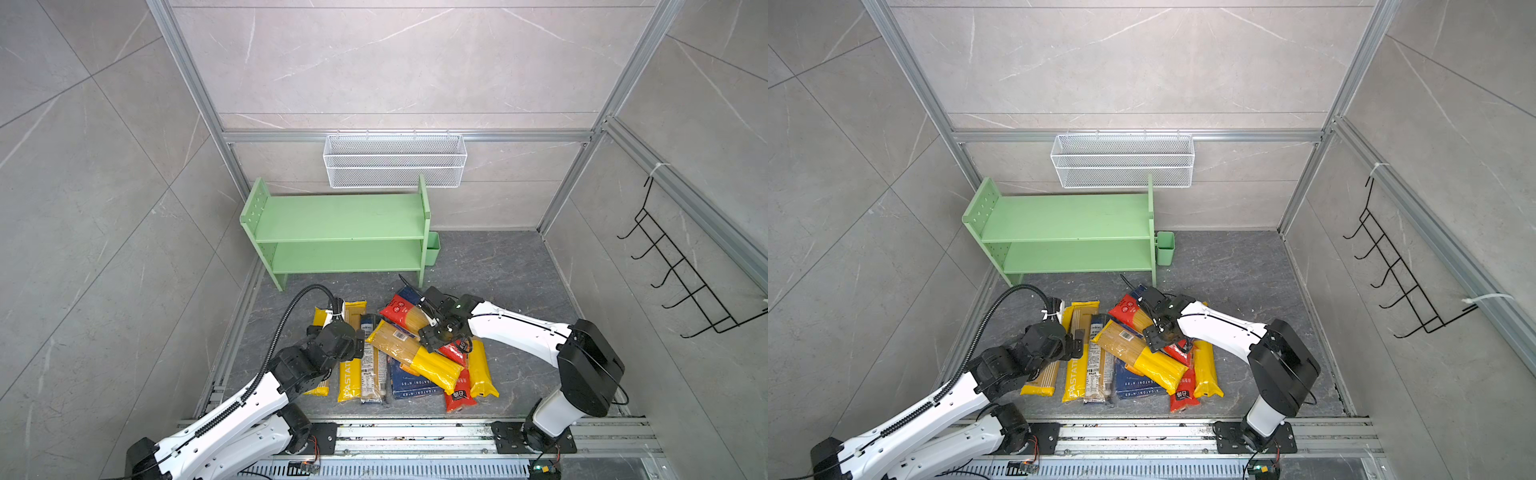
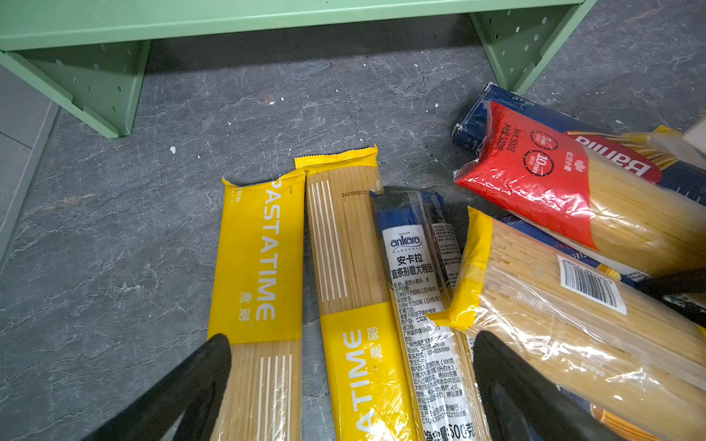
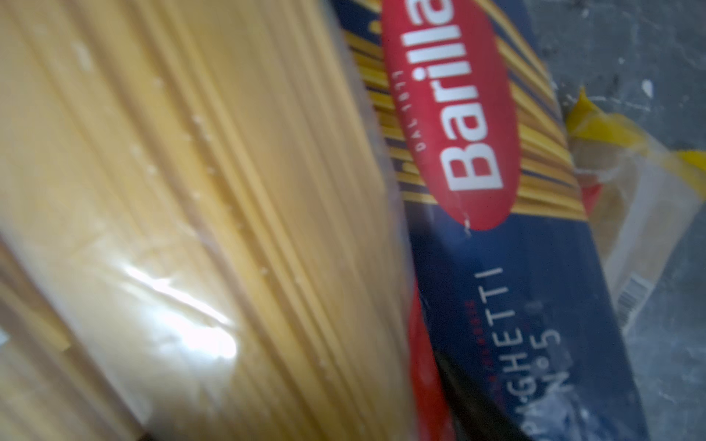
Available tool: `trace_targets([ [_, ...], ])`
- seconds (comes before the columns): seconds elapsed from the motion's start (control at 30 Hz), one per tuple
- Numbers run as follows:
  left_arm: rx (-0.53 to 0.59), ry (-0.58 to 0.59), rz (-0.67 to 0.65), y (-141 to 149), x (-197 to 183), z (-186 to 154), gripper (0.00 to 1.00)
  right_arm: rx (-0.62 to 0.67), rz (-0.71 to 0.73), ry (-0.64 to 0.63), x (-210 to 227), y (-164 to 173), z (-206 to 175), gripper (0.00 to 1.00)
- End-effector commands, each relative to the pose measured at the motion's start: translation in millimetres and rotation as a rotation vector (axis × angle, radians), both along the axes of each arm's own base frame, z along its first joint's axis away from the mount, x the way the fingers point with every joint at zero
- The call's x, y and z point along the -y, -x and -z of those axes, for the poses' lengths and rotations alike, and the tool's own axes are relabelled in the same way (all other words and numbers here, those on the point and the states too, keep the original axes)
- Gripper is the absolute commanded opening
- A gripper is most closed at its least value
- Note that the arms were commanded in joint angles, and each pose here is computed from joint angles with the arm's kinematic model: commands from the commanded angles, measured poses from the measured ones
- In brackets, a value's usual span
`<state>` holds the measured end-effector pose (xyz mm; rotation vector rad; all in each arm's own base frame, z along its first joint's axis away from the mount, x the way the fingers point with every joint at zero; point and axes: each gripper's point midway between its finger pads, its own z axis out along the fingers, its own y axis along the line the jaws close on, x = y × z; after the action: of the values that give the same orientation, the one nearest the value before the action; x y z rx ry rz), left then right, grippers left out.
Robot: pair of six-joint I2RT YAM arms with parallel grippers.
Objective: Arrange pasta packages on shelves
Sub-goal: Pick up the pasta bag from the pasta box.
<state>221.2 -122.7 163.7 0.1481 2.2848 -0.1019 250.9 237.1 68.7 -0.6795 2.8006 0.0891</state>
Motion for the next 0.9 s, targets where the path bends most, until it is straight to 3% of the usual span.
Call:
trace_targets([
  [0.0,0.015,0.015,-0.011,-2,-1,-13,1.0,-0.119,0.001,0.04,10,21,34,0.62],
  [0.2,0.02,0.025,-0.017,-1,-3,-19,1.0,-0.141,0.001,0.0,5,24,30,0.47],
  [0.87,0.002,0.033,0.0,-3,5,-39,1.0,-0.089,0.013,-0.181,-10,29,-40,0.22],
])
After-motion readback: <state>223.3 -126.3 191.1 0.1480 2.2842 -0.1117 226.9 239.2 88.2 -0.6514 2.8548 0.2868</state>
